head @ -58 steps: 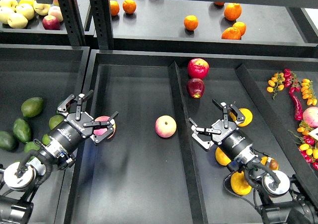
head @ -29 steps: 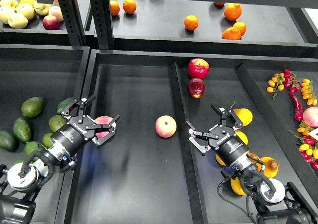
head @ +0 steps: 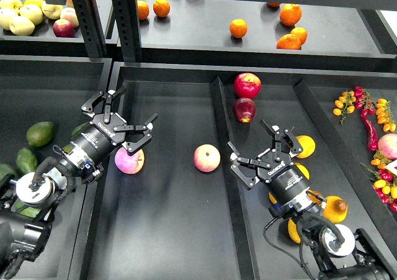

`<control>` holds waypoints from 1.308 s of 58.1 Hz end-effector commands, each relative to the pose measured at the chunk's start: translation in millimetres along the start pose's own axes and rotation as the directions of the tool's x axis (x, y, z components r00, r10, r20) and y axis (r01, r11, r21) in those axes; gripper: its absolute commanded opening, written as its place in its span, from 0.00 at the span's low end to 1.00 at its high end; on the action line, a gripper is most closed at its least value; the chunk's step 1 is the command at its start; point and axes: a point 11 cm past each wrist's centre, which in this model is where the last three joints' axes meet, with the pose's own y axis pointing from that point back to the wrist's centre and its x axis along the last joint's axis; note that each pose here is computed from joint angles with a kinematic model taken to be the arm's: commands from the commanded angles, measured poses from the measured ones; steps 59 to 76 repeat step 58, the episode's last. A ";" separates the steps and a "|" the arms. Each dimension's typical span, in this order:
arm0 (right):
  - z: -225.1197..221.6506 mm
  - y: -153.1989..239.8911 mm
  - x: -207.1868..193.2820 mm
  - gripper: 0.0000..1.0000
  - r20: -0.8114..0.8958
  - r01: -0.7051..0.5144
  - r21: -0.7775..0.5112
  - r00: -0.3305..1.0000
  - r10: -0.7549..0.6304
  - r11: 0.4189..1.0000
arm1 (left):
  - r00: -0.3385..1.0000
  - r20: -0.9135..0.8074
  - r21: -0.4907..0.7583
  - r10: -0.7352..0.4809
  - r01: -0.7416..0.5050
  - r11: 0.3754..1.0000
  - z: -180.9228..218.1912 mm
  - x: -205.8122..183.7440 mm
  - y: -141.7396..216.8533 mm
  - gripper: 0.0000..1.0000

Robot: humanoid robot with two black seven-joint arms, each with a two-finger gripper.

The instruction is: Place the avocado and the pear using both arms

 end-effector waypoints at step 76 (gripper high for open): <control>5.8 12.4 3.5 0.99 0.020 -0.013 0.025 1.000 0.012 1.000 | 0.992 -0.125 -0.022 0.009 -0.012 1.000 -19.5 16.0 18.8 0.99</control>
